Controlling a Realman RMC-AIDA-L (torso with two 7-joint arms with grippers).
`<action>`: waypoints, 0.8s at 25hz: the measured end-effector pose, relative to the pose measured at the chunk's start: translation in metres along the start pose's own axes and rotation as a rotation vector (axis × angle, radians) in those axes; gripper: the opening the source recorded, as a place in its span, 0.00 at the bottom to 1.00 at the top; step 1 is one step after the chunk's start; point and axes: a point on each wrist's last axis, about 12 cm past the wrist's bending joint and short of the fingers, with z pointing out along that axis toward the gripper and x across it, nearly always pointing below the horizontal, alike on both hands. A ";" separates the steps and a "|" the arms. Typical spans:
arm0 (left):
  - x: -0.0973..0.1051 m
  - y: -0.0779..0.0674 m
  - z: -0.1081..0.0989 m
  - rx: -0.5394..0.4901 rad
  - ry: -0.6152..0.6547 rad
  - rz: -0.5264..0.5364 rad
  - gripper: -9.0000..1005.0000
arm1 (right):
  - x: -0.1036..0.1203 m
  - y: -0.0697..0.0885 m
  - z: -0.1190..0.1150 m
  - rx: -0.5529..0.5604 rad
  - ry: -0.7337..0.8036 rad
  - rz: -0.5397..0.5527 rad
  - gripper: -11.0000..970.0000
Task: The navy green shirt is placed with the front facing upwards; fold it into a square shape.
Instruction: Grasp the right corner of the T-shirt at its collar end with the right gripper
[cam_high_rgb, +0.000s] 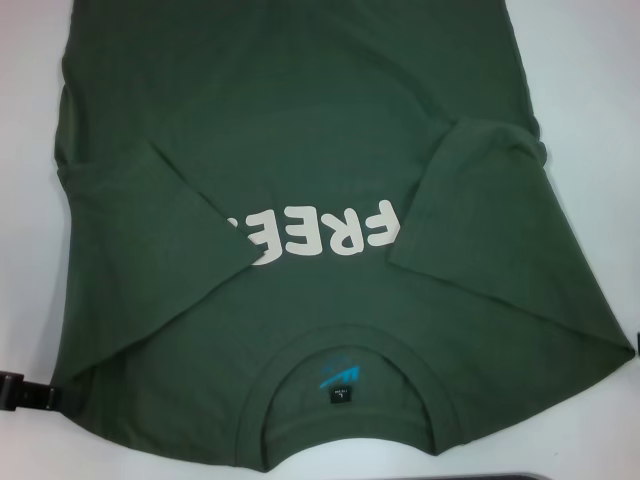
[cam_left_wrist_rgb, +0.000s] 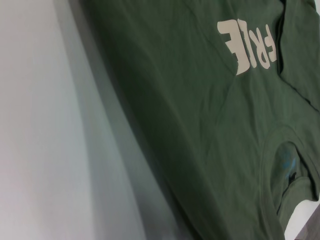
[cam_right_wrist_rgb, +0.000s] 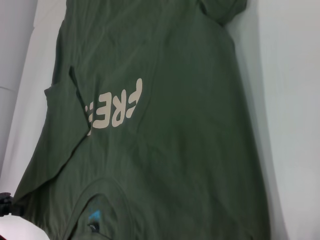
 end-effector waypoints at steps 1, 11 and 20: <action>0.000 0.000 0.000 0.000 0.000 0.001 0.04 | -0.001 0.000 0.001 -0.002 0.001 -0.001 0.80; -0.004 -0.002 0.000 0.000 0.005 0.010 0.04 | -0.004 -0.001 0.006 0.012 0.013 0.003 0.80; -0.005 -0.002 0.001 -0.002 0.015 0.012 0.04 | -0.008 -0.002 0.015 0.031 0.029 0.003 0.80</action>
